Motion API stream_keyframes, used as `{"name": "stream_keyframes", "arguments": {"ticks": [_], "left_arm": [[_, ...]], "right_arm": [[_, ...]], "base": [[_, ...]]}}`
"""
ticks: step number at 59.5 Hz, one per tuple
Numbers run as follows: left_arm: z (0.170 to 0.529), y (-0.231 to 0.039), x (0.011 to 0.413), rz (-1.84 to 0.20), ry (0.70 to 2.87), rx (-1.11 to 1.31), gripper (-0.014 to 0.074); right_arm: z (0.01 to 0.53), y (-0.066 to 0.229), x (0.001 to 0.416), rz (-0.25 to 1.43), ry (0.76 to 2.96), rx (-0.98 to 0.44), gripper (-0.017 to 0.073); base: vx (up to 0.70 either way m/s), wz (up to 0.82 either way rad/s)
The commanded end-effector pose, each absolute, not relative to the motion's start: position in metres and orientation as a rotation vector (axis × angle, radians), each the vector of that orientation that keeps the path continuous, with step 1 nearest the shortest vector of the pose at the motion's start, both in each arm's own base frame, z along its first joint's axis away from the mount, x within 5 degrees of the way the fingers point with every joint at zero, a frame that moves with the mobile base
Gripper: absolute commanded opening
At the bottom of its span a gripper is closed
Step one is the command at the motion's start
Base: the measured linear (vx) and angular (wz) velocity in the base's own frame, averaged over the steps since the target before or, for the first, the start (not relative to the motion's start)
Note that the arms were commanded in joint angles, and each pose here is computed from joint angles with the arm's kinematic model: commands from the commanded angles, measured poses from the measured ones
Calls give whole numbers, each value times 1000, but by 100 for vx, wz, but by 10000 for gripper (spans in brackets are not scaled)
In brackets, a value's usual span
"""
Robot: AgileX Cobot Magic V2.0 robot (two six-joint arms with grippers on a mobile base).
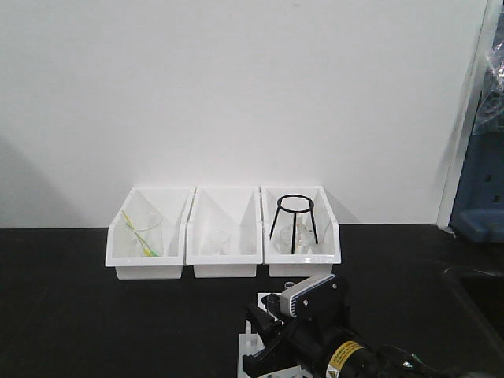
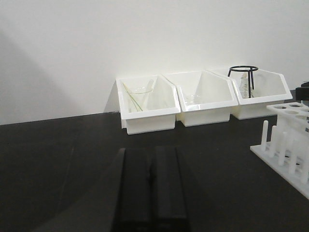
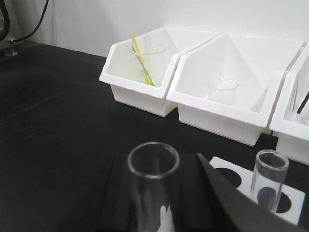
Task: Flip and reinsert test tube from rack
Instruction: 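Lower the held tube back into the rack hole with the right gripper, then open the right gripper and lift it away from the tube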
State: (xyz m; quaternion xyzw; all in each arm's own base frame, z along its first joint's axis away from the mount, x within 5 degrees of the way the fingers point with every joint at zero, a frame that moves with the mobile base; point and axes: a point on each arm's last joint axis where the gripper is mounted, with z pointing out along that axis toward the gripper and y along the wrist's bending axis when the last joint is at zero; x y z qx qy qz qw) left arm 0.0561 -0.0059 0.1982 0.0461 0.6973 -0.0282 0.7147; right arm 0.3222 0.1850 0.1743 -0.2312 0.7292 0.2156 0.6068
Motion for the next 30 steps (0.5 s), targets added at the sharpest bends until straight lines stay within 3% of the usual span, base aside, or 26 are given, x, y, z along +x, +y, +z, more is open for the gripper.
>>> {"name": "stream_keyframes", "arguments": {"ticks": [1,21,30], "left_arm": [[208,-6,55,-67,1450,94,-6],[208,-6,55,-67,1450,94,-6],[208,-6,55,-67,1450,94,-6]], "right_arm": [[205,186,325,521,1539,-493,114],[216,185,323,523,1505,-487,498],[250,180,314,528,1430,-468,538]], "base": [[0,0],[0,0],[0,0]]}}
